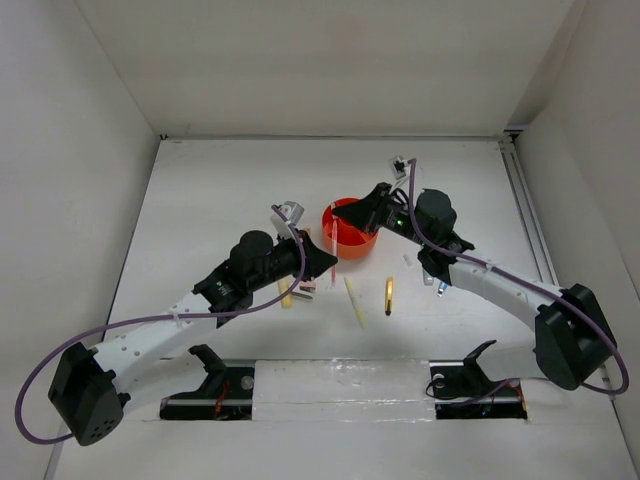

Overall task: Sort the stationery into containers
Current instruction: Close the pen cap on the pen.

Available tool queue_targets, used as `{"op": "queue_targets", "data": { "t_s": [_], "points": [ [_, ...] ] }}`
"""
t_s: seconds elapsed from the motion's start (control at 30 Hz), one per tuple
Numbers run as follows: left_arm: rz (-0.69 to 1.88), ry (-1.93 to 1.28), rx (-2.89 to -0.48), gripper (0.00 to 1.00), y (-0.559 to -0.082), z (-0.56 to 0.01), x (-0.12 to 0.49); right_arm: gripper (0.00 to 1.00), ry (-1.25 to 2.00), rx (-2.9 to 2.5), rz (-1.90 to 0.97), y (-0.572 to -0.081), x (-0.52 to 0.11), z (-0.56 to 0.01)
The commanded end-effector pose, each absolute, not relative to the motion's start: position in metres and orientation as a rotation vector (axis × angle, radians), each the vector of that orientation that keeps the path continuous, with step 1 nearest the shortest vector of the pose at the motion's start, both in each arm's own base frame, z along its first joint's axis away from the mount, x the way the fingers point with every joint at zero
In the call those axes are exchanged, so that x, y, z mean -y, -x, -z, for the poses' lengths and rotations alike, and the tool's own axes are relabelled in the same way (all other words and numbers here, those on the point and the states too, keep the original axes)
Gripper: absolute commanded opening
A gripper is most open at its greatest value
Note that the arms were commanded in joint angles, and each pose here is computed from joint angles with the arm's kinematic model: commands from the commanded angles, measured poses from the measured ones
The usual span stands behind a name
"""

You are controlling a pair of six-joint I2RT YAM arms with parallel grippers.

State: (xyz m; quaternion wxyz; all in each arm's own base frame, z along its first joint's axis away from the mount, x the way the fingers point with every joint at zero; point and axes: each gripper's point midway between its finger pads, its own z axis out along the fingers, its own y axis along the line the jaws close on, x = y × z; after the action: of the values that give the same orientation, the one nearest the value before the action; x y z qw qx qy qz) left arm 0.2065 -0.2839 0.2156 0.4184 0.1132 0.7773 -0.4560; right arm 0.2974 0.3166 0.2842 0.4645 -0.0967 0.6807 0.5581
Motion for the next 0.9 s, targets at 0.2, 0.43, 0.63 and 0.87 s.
{"op": "queue_targets", "data": {
  "t_s": [0.2,0.43,0.63,0.87],
  "points": [
    [1.187,-0.321,-1.856,0.0,-0.207,-0.248,0.291,0.0,0.249,-1.551,-1.388,-0.3,-0.313,-0.309],
    [1.187,-0.321,-1.856,0.0,-0.207,-0.248,0.291,0.0,0.246,-1.534,-1.397,-0.3,-0.313,-0.315],
    [1.187,-0.321,-1.856,0.0,-0.207,-0.248,0.291,0.0,0.257,-1.525,-1.404,-0.298,-0.314,-0.317],
    [1.183,-0.313,-1.845,0.0,-0.208,-0.251,0.289,0.0,0.266,-1.526,-1.41,-0.297,-0.314,-0.317]
  ]
}}
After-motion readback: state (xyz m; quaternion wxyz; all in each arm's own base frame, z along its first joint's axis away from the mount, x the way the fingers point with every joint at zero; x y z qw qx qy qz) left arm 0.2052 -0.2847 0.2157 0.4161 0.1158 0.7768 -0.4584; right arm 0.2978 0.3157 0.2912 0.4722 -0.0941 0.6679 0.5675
